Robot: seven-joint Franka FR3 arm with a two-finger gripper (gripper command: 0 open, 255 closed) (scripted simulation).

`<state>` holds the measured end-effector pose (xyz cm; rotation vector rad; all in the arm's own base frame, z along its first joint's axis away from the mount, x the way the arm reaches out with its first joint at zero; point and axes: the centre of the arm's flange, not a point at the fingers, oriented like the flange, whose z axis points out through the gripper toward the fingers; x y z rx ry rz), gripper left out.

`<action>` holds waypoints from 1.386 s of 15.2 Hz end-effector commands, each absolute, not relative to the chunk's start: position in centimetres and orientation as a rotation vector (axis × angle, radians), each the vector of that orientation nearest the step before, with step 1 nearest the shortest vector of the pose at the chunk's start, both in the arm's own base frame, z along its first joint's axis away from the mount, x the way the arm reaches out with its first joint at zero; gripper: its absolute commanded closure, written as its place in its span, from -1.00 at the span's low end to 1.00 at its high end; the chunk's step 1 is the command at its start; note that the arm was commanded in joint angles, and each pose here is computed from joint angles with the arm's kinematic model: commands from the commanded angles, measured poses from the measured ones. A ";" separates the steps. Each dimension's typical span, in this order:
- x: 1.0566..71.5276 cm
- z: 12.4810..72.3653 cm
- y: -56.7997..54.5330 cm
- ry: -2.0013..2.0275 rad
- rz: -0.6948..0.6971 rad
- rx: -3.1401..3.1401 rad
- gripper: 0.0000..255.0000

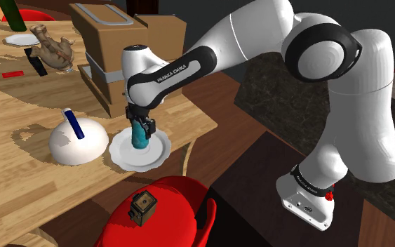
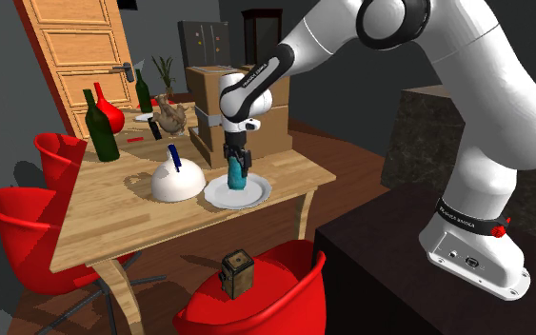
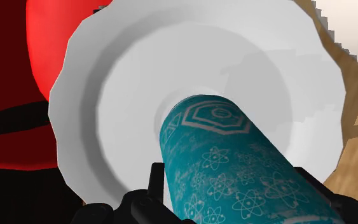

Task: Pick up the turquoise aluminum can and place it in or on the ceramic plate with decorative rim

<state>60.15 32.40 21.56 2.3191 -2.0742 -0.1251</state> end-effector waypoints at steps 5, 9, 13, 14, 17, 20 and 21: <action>59.2 20.4 31.3 -2.032 -0.161 2.273 -1.00; 59.0 19.9 32.1 -2.032 -0.160 2.273 -1.00; 59.7 24.8 32.1 -2.032 -0.160 2.273 -1.00; 59.7 24.8 32.1 -2.032 -0.160 2.273 -1.00; 59.7 24.8 32.1 -2.032 -0.160 2.273 -1.00; 59.7 24.8 32.1 -2.032 -0.160 2.273 -1.00; 59.7 24.8 32.1 -2.032 -0.160 2.273 -1.00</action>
